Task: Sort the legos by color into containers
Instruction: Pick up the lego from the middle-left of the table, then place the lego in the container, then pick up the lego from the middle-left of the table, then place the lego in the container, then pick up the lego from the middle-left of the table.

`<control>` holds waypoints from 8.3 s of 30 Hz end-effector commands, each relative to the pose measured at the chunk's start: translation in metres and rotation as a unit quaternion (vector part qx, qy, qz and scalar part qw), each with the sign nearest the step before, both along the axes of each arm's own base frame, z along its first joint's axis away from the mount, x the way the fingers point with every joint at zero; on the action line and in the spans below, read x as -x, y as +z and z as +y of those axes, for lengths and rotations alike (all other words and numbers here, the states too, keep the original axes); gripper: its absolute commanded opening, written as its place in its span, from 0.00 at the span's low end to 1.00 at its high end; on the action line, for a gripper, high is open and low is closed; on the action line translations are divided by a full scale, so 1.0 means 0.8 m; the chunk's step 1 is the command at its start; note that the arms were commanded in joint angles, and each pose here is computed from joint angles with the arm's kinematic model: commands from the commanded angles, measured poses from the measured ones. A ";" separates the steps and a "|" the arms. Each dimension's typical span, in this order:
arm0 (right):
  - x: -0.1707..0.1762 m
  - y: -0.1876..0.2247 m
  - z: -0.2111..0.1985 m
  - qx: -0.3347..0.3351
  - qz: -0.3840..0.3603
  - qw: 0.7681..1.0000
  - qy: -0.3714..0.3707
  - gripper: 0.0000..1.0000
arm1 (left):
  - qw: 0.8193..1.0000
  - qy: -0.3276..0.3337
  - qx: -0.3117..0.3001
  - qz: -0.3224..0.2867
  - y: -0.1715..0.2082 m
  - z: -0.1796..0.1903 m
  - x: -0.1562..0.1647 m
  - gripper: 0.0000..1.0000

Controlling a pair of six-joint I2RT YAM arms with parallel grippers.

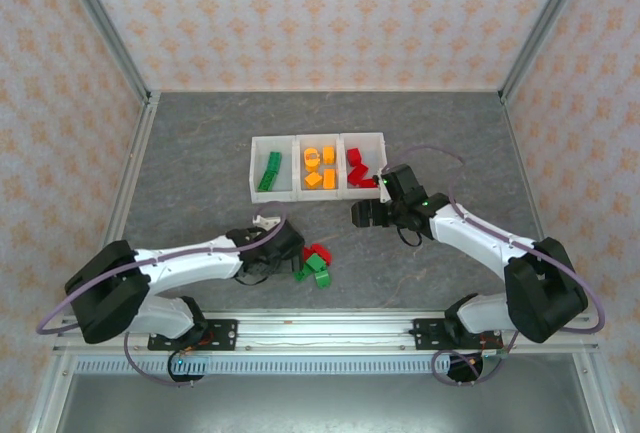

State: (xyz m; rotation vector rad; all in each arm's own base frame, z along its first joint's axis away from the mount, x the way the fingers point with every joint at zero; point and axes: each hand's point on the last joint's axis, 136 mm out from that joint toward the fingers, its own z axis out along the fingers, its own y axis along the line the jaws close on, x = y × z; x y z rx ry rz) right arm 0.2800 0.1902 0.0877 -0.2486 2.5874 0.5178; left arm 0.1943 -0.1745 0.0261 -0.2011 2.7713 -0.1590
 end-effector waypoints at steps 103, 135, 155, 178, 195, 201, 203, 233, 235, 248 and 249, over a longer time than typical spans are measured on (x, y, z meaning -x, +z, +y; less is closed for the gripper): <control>0.031 0.175 -0.142 -0.046 -0.245 0.943 -0.218 1.00 | 0.989 0.030 -0.083 -0.119 0.106 0.043 -0.293 0.94; 0.023 0.144 -0.136 -0.027 -0.213 0.953 -0.214 1.00 | 0.971 -0.229 0.027 -0.060 0.053 -0.052 0.027 0.98; 0.025 0.150 -0.139 -0.030 -0.221 0.950 -0.218 1.00 | 0.928 -0.367 -0.060 0.017 -0.015 -0.093 0.031 0.80; 0.025 0.150 -0.139 -0.032 -0.223 0.949 -0.220 1.00 | 0.967 -0.248 -0.039 0.037 -0.030 -0.048 0.049 0.46; 0.026 0.150 -0.141 -0.034 -0.225 0.948 -0.224 1.00 | 0.981 -0.039 0.024 -0.190 0.149 0.004 -0.067 0.25; 0.026 0.151 -0.142 -0.035 -0.227 0.947 -0.226 1.00 | 0.977 0.003 -0.002 -0.215 0.185 0.035 -0.136 0.26; 0.026 0.151 -0.142 -0.035 -0.228 0.946 -0.227 1.00 | 0.977 0.010 -0.014 -0.210 0.184 0.040 -0.158 0.26; 0.026 0.153 -0.146 -0.034 -0.234 0.944 -0.232 1.00 | 0.979 0.036 0.017 -0.202 0.099 0.025 -0.374 0.59; 0.026 0.153 -0.145 -0.034 -0.234 0.944 -0.231 1.00 | 0.973 0.041 0.020 -0.226 0.123 0.029 -0.375 0.69; 0.026 0.151 -0.141 -0.038 -0.231 0.946 -0.222 1.00 | 0.961 0.022 0.042 -0.272 0.197 0.042 -0.282 0.98; 0.025 0.150 -0.141 -0.037 -0.231 0.946 -0.222 1.00 | 0.962 0.017 0.046 -0.270 0.195 0.040 -0.268 0.99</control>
